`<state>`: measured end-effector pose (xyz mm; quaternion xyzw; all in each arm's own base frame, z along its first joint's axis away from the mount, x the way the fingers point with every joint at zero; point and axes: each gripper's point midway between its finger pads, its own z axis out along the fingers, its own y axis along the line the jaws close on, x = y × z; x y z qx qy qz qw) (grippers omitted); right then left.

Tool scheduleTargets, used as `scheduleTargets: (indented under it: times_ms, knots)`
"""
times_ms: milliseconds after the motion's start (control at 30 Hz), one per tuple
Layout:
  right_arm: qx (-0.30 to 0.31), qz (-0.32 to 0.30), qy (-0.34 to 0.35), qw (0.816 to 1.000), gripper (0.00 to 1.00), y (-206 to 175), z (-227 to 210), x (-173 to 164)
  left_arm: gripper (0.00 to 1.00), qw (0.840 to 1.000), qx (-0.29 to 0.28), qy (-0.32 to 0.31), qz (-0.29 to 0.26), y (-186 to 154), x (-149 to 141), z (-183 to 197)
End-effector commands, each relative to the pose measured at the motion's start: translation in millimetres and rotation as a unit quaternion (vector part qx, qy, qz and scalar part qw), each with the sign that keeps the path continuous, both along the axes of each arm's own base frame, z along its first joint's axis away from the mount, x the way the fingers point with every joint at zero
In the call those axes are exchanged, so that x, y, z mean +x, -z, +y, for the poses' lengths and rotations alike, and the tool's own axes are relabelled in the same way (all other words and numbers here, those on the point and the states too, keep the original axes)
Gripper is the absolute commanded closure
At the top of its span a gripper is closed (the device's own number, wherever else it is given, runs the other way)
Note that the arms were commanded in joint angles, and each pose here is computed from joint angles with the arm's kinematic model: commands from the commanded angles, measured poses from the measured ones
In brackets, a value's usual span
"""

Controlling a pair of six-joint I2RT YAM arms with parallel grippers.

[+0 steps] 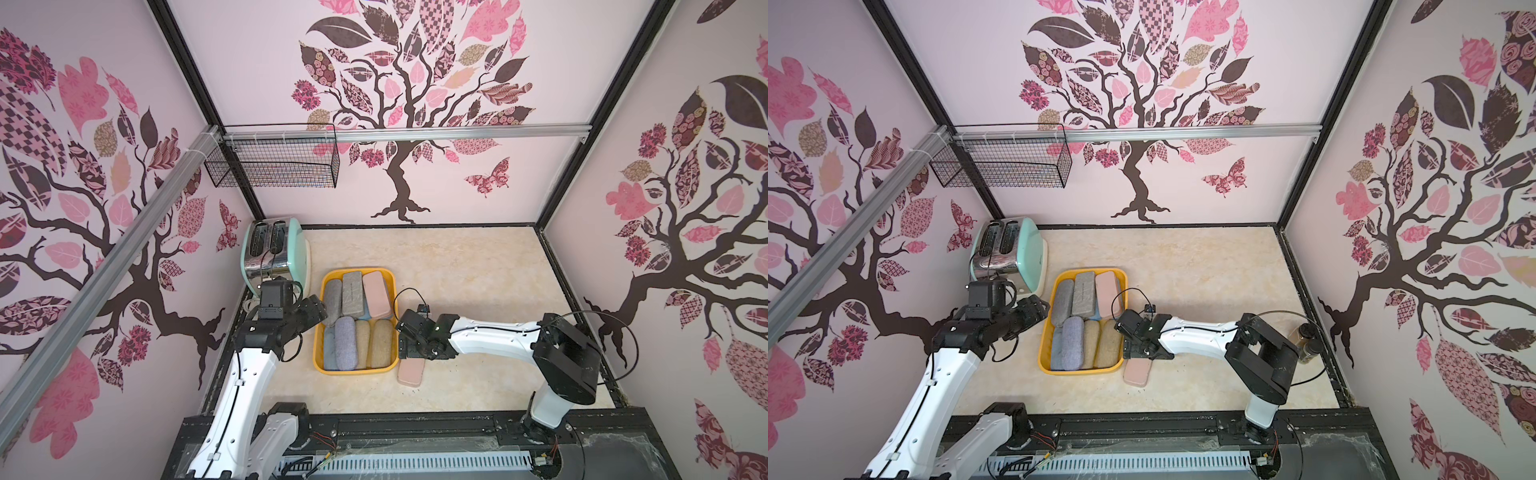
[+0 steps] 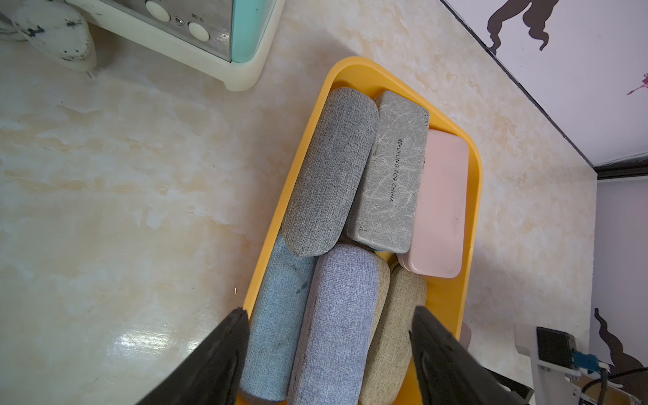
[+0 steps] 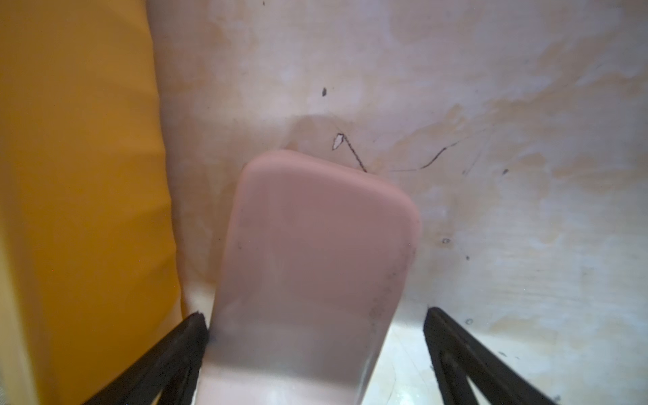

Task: Put the glasses cases into the storage boxes
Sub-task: Pick up the glasses case at the center of the board.

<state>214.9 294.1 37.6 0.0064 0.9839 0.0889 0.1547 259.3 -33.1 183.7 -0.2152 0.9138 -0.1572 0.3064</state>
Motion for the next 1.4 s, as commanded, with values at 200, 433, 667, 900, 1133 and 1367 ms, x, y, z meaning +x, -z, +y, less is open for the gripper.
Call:
scheduleTargets:
  times_ms: [200, 433, 667, 900, 1133, 1367]
  knots:
    - [-0.052, 0.007, 0.010, 0.999, 0.01, 18, -15, 1, 0.25, 1.000, -0.005, 0.012, -0.001, 6, 0, -5]
    - [-0.090, -0.003, 0.019, 0.996, 0.02, 13, -41, -3, 0.25, 1.000, -0.006, 0.014, 0.001, 6, 0, -6]
    - [-0.107, 0.000, 0.017, 0.994, 0.07, 7, -55, -10, 0.25, 1.000, -0.008, 0.016, 0.004, 8, 0, -7]
    - [-0.109, 0.019, 0.017, 0.994, 0.09, 15, -57, -17, 0.25, 1.000, -0.010, 0.017, 0.006, 9, 1, -8]
    - [-0.119, 0.038, 0.010, 0.992, 0.22, 25, -57, -21, 0.25, 1.000, -0.009, 0.017, 0.006, 9, 0, -8]
    - [-0.143, 0.030, 0.012, 0.989, 0.37, 20, -65, -18, 0.25, 1.000, -0.010, 0.018, 0.002, 7, 0, -8]
